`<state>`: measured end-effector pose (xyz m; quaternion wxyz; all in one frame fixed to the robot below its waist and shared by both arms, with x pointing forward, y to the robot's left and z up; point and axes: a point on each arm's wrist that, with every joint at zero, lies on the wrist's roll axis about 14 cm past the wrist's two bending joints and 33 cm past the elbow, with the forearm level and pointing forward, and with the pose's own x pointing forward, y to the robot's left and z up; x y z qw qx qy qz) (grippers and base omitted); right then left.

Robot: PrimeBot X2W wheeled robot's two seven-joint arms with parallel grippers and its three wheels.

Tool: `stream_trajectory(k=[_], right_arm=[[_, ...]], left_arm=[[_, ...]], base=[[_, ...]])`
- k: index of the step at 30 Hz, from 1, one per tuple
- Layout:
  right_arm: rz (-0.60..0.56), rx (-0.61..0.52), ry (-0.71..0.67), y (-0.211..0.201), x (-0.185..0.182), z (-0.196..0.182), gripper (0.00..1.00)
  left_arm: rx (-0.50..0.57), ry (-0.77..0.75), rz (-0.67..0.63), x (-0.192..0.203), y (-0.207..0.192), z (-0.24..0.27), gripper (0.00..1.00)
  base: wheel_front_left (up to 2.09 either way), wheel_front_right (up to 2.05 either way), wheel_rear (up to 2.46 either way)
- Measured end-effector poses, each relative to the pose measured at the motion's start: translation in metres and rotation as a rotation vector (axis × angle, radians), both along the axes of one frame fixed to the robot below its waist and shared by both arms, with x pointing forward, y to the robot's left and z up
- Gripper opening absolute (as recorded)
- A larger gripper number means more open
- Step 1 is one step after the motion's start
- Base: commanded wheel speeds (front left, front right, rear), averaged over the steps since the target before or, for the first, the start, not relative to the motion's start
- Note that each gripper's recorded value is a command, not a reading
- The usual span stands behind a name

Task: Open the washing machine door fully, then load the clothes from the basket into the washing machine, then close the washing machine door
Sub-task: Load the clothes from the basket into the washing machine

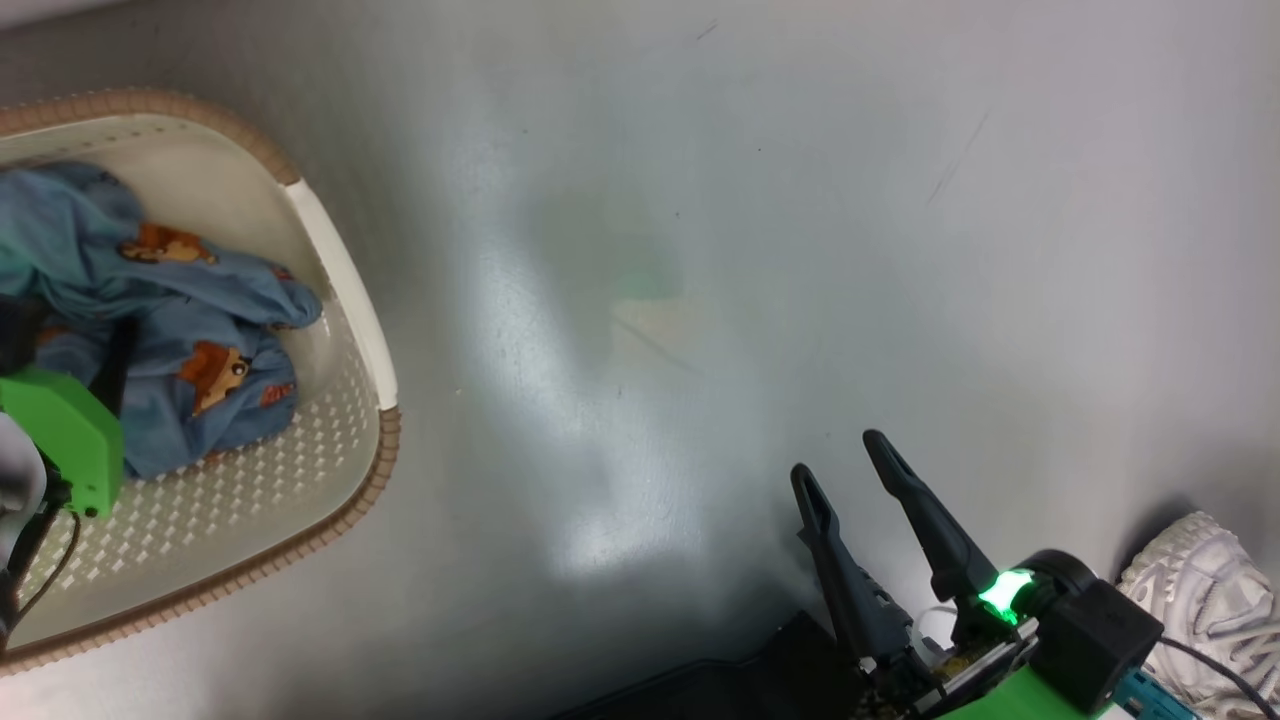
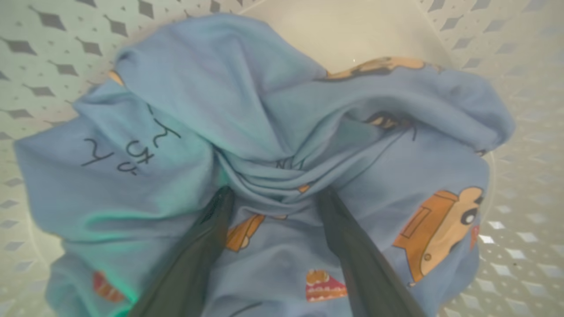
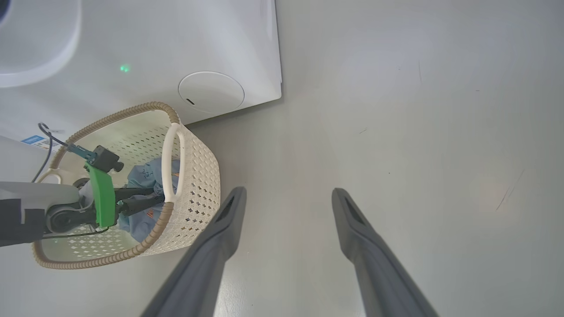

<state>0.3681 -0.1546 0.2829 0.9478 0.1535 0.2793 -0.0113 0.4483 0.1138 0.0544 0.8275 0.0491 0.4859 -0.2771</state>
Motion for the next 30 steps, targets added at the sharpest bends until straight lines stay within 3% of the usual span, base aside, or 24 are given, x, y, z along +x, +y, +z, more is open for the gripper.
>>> stream_trajectory(k=[7, 8, 9, 10, 11, 19, 25, 30], right_arm=[[-0.018, -0.009, 0.008, -0.004, -0.006, 0.004, 1.0], [-0.022, -0.009, 0.008, -0.005, -0.007, 0.005, 1.0], [-0.026, -0.009, 0.009, -0.005, -0.008, 0.006, 1.0], [-0.03, -0.009, 0.014, -0.006, -0.009, 0.006, 1.0], [-0.032, -0.01, 0.018, -0.006, -0.011, 0.006, 1.0], [-0.044, -0.009, 0.014, -0.008, -0.011, 0.008, 1.0], [-0.046, -0.003, -0.005, -0.009, -0.004, 0.008, 1.0], [-0.036, 0.002, -0.06, -0.01, 0.015, 0.012, 1.0]], left_arm=[[0.058, 0.005, -0.155, -0.01, -0.002, -0.006, 1.0], [0.064, -0.001, -0.178, -0.01, -0.003, -0.006, 0.86], [0.071, -0.004, -0.192, -0.011, -0.003, -0.006, 0.47], [0.071, -0.004, -0.194, -0.011, -0.004, -0.007, 0.27], [0.072, -0.004, -0.197, -0.011, -0.004, -0.007, 0.0], [0.057, -0.013, -0.173, -0.007, -0.007, -0.005, 0.0], [-0.079, -0.114, -0.062, 0.032, -0.031, 0.018, 0.0], [-0.141, -0.197, 0.007, 0.053, -0.026, 0.041, 0.0]], base=[[0.0, 0.0, 0.0], [0.0, 0.0, 0.0], [0.0, 0.0, 0.0], [0.0, 0.0, 0.0], [0.0, 0.0, 0.0], [0.0, 0.0, 0.0], [0.0, 0.0, 0.0], [0.0, 0.0, 0.0]])
